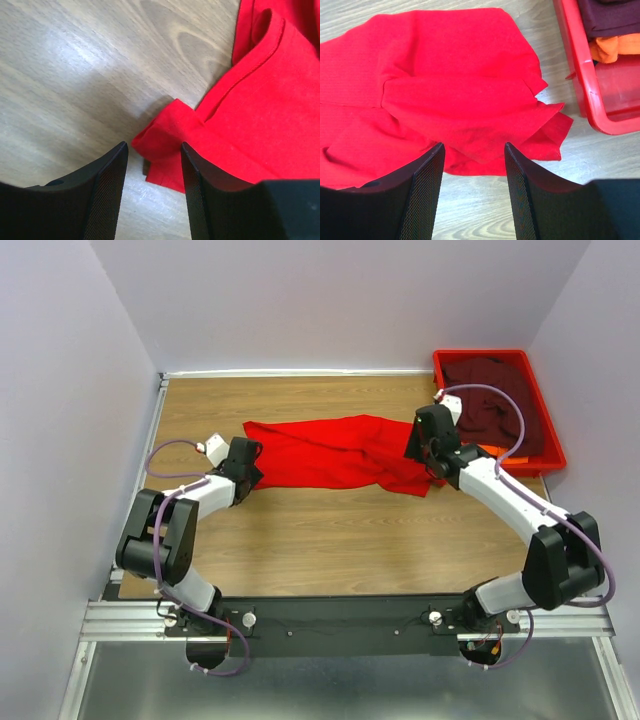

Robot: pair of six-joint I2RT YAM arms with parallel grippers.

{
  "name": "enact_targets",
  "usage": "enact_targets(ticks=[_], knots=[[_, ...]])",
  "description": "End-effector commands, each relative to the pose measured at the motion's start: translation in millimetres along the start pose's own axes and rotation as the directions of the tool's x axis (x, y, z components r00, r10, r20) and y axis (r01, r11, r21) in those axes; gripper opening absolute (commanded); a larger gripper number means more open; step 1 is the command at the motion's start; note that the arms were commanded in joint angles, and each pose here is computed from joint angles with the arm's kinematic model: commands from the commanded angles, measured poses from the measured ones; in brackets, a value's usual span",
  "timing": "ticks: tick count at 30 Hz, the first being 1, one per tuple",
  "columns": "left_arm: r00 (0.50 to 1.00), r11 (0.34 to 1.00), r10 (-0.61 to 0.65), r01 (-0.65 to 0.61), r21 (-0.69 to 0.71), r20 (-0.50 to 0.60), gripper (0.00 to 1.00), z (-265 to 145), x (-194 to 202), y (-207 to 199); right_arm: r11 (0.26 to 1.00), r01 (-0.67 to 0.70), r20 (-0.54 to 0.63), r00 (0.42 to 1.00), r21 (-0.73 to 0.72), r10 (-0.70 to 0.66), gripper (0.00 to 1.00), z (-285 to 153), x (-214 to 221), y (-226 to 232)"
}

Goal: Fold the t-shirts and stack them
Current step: Flatten the tshirt out

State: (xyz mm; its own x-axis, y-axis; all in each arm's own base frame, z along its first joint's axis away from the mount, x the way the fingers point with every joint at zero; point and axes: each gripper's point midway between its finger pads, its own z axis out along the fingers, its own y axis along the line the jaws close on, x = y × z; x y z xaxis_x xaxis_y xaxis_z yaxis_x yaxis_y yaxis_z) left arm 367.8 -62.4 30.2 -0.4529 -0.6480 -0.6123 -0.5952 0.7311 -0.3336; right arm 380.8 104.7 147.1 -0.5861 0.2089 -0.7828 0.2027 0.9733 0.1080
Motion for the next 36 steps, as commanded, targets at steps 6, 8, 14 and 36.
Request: enact_targets(ticks=[6,8,14,36], knots=[[0.997,0.998,-0.041,0.039,0.040,0.059,0.43,11,-17,-22,0.999,-0.011,-0.015,1.000,-0.050,0.010,0.58,-12,9,0],[0.997,0.998,-0.046,0.043,0.050,0.059,0.30,10,-18,-24,0.999,-0.011,-0.019,1.000,-0.051,0.010,0.58,-14,12,-2],[0.994,0.996,-0.057,0.050,0.078,0.097,0.00,-7,-31,-25,1.000,-0.015,-0.033,0.999,-0.010,0.015,0.58,-14,29,-17],[0.958,0.987,-0.137,0.111,0.117,0.250,0.00,-69,-106,15,0.998,-0.007,-0.132,0.991,0.063,0.015,0.61,39,58,-7]])
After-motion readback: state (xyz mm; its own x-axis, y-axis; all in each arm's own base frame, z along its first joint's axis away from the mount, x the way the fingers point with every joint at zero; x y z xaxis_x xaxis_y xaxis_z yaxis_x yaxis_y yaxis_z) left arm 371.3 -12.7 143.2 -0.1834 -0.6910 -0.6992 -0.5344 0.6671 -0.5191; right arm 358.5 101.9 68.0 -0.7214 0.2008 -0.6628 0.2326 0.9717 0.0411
